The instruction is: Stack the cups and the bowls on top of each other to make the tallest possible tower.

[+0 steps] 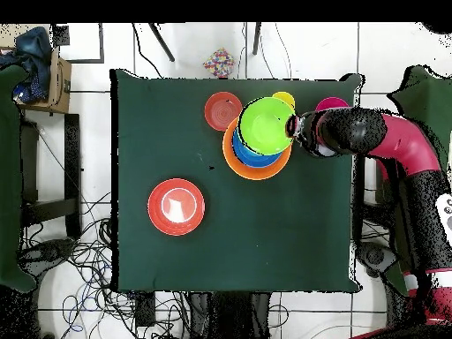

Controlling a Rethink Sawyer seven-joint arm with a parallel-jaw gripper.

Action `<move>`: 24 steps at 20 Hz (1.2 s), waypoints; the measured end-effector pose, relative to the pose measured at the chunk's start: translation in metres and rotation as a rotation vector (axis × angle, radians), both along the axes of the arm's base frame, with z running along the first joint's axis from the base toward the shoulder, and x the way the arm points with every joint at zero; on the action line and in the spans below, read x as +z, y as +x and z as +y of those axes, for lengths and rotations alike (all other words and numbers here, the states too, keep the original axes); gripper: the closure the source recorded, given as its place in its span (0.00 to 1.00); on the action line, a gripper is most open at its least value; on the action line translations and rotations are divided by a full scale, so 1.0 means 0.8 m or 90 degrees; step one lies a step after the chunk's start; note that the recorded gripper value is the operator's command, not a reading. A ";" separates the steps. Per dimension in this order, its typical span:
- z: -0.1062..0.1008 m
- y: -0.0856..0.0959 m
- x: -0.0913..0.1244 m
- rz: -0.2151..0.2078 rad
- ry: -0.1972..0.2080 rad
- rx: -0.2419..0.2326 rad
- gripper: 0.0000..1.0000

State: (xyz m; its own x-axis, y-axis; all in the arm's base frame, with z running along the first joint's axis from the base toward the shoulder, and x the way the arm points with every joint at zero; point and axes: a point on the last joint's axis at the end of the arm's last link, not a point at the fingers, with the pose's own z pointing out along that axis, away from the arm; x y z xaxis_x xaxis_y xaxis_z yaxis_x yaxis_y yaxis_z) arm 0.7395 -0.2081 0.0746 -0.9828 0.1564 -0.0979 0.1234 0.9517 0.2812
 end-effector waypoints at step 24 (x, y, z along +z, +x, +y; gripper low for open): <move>0.007 0.006 0.011 -0.003 0.013 -0.005 1.00</move>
State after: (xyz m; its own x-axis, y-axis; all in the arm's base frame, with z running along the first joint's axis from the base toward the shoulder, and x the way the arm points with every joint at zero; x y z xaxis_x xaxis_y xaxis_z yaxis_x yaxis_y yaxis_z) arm 0.7444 -0.2028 0.0833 -0.9811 0.1657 -0.0996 0.1290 0.9450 0.3007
